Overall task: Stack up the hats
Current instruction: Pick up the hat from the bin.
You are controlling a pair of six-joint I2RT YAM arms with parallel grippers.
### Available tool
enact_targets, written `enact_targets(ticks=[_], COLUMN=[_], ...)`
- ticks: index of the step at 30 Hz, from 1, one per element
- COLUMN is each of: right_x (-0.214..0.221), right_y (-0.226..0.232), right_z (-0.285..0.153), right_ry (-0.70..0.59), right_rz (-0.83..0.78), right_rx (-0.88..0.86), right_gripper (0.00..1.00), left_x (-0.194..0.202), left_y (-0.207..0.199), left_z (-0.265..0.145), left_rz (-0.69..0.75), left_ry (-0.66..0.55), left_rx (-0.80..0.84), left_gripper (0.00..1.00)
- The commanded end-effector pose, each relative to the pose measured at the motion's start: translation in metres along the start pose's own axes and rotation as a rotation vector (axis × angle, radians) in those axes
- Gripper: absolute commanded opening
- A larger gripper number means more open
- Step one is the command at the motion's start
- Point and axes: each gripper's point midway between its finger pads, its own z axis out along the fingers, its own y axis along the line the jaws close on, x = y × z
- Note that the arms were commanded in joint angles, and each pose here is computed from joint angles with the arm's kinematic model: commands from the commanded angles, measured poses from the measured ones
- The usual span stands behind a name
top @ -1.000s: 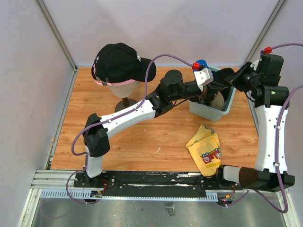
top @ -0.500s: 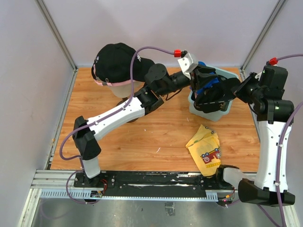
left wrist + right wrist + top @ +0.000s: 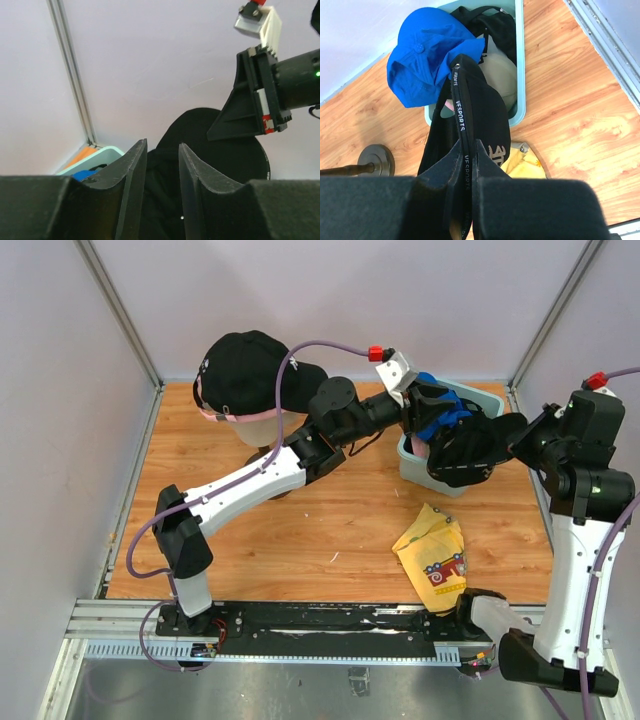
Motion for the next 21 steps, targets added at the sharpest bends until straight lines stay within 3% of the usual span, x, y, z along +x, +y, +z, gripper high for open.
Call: enact_targets(ticks=[1, 21], right_x=[-0.023, -0.027], right_y=[-0.005, -0.041], right_z=[-0.019, -0.041], right_ry=[-0.096, -0.155], right_rz=[-0.007, -0.076], right_rx=[0.025, 0.193], right_gripper=[0.0, 0.0], left_x=[-0.014, 0.0], left_y=[0.002, 0.005], left_z=[-0.002, 0.003], left_rz=[-0.012, -0.059], left_ry=[-0.008, 0.051], left_rx=[-0.026, -0.047], left_gripper=[0.37, 0.39])
